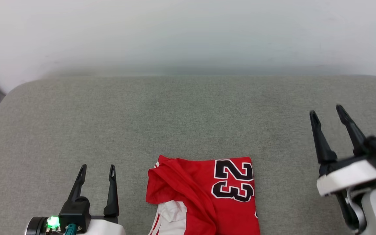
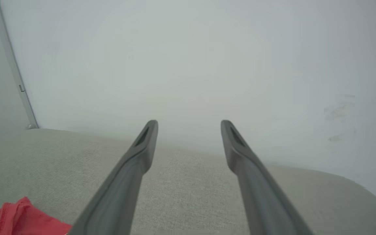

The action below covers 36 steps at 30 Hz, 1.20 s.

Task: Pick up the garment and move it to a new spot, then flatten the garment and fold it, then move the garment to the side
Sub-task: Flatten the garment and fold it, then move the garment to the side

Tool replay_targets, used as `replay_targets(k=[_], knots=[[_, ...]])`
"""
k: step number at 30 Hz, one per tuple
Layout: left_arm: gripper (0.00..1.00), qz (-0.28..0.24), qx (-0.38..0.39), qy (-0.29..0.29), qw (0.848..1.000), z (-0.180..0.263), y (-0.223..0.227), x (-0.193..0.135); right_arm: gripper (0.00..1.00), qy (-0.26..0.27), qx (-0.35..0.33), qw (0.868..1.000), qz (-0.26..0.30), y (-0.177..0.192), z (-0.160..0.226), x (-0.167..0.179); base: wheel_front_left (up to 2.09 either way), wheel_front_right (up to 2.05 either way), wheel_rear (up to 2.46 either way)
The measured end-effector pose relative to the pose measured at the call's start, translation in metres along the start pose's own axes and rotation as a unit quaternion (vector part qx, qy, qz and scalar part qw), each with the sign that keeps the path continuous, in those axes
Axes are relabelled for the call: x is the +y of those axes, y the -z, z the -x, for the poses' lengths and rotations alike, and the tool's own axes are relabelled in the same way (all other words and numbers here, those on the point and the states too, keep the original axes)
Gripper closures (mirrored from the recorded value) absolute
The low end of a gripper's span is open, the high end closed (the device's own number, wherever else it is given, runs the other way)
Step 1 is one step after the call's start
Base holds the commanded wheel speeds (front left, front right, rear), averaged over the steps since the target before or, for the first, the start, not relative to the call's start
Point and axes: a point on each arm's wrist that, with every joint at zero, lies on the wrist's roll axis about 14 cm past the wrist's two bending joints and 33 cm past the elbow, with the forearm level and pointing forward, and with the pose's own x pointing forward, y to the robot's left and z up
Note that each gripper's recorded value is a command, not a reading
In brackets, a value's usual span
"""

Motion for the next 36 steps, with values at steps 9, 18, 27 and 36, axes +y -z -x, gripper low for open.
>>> replay_targets(k=[9,18,27,36], knots=[[0.00,0.000,-0.002,0.007,1.000,0.007,-0.002,-0.002,0.00,0.094,-0.019,0.995,-0.012,-0.004,0.054,-0.015,0.00,0.00,0.00],[0.00,0.000,0.002,0.012,1.000,0.013,0.000,-0.003,0.00,0.131,0.015,0.991,-0.025,0.015,0.093,-0.017,0.00,0.00,0.00],[0.00,0.001,0.006,0.008,1.000,0.016,0.002,-0.001,0.00,0.142,0.002,0.989,-0.046,0.010,0.093,-0.021,0.00,0.00,0.00],[0.00,0.005,0.013,0.001,1.000,0.018,0.006,0.002,0.00,0.092,-0.102,0.990,-0.004,-0.062,0.028,-0.024,0.00,0.00,0.00]])
